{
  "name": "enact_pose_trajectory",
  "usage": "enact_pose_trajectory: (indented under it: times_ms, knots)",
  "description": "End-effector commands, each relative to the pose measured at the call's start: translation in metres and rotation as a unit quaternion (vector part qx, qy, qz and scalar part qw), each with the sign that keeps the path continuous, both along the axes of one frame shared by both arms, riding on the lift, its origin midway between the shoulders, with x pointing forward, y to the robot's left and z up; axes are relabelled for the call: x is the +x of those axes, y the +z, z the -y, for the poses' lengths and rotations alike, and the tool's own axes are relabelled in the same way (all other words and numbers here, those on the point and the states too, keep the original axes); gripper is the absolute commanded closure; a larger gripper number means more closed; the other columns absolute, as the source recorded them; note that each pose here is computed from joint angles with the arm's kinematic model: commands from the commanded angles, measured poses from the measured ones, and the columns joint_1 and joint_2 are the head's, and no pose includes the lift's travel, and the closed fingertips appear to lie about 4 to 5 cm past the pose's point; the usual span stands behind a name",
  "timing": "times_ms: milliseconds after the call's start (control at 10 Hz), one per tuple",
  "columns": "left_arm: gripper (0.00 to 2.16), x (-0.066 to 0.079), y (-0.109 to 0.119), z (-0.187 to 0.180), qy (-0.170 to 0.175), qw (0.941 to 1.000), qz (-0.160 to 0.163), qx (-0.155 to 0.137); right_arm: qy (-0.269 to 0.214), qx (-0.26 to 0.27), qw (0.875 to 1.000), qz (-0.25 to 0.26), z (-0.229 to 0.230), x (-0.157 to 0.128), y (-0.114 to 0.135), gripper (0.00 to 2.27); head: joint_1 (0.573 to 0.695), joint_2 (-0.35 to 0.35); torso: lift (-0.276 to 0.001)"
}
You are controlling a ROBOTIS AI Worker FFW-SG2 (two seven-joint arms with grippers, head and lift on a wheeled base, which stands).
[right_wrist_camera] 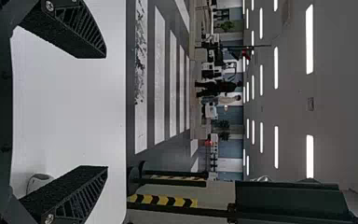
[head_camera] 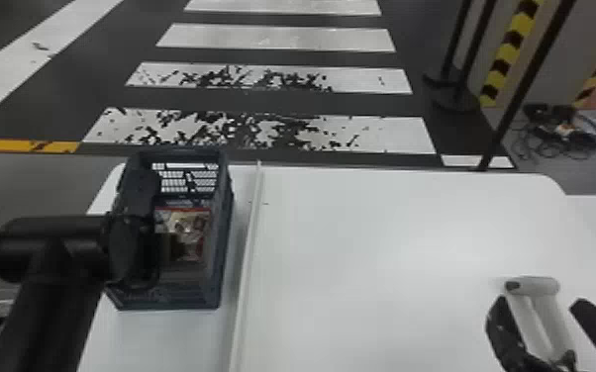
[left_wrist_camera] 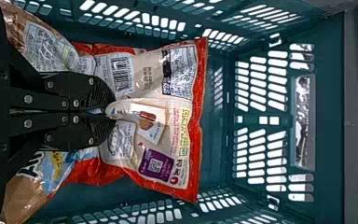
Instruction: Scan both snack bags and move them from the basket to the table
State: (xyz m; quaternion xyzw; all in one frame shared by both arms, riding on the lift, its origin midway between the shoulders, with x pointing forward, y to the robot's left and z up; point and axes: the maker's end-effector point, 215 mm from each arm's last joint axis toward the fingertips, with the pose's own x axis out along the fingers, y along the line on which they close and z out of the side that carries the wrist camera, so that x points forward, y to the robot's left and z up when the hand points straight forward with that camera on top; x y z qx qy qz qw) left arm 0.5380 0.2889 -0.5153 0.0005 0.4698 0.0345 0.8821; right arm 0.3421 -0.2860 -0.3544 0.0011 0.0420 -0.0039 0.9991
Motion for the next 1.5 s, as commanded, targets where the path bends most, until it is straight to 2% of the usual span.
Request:
enact_pose_trajectory:
  times_ms: [0, 400, 800, 1400]
  knots:
    - [1.94, -0.003, 0.018, 0.007, -0.009, 0.9997, 0.021, 0.002, -0.001, 0.0, 1.0, 0.011, 0.0, -0.005, 0.007, 0.08, 0.695, 0.004, -0.098]
    - [1.94, -0.013, 0.035, 0.01, -0.015, 0.9993, 0.033, 0.004, -0.003, 0.0, 0.999, 0.038, 0.003, -0.015, 0.023, 0.07, 0.695, -0.012, -0.098]
    - [1.94, -0.024, 0.065, 0.003, -0.01, 0.9969, 0.07, 0.034, -0.005, 0.002, 0.998, 0.061, 0.005, -0.026, 0.037, 0.07, 0.695, -0.006, -0.098]
    - [1.94, -0.025, 0.101, 0.004, -0.008, 0.9924, 0.111, 0.052, -0.009, -0.004, 0.996, 0.084, 0.009, -0.038, 0.051, 0.08, 0.695, -0.012, -0.098]
